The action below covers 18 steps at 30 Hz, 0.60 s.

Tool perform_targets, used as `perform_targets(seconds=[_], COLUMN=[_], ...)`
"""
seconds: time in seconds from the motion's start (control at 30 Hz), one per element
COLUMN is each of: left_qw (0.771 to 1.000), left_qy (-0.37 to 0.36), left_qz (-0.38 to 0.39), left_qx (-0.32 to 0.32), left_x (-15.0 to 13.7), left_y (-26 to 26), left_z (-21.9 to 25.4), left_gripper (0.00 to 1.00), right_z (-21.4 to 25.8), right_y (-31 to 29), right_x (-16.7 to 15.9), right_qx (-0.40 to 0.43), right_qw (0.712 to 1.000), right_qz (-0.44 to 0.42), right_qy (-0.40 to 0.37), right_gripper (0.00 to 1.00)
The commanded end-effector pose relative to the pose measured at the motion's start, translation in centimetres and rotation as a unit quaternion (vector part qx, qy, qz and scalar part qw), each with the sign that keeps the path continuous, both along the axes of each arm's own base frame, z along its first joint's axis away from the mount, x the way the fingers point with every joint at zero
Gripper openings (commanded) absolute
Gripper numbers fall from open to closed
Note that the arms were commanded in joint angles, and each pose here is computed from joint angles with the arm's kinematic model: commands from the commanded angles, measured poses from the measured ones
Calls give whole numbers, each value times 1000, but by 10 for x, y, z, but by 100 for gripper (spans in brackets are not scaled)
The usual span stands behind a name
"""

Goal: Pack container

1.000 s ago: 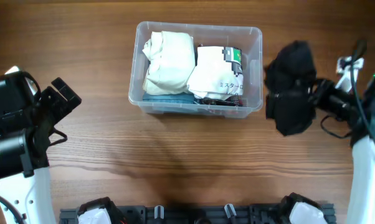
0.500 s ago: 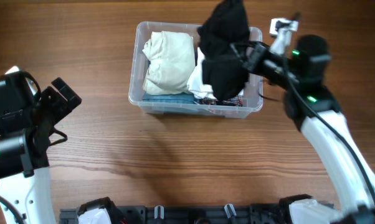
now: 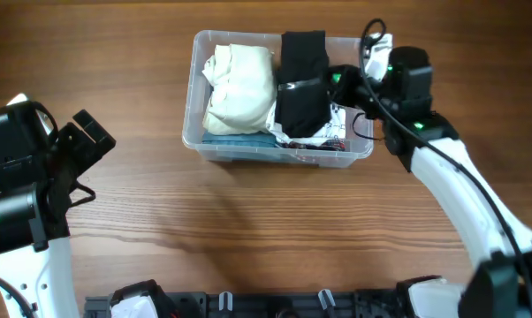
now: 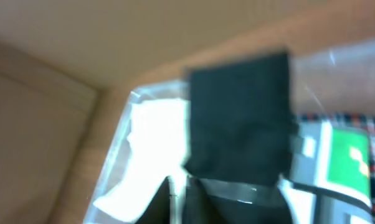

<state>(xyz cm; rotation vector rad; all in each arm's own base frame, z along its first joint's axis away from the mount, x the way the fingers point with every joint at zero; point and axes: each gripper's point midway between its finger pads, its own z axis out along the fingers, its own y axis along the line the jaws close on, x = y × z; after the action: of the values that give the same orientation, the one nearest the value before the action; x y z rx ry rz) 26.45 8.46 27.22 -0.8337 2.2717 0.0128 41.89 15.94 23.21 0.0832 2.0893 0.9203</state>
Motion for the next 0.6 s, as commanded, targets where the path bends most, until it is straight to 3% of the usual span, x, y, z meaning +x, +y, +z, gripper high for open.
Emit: perform_targets(seconds=[0.0,0.23,0.4,0.5,0.57], left_qw=[1000,1000,1000,1000,1000], left_qy=[2,2,2,2,2], left_qz=[-1,-1,-1,-1,-1], left_qx=[10,10,10,10,10], left_x=[-1,-1,-1,-1,-1], left_y=[4,4,4,4,4], left_z=[1,1,1,0,0], left_gripper=[100,100,100,100,100], right_z=[42,10,-107,-170,-181], right_y=[10,32,44,57,65], right_x=[-9,41,73,64,54], right_qx=[-1,-6,62,74,84], right_qw=[998,993,998,992,988], right_qz=[22,16,-14,18,49], right_qy=[-65,-116,21,98,117], right_gripper=[4,4,4,4,4])
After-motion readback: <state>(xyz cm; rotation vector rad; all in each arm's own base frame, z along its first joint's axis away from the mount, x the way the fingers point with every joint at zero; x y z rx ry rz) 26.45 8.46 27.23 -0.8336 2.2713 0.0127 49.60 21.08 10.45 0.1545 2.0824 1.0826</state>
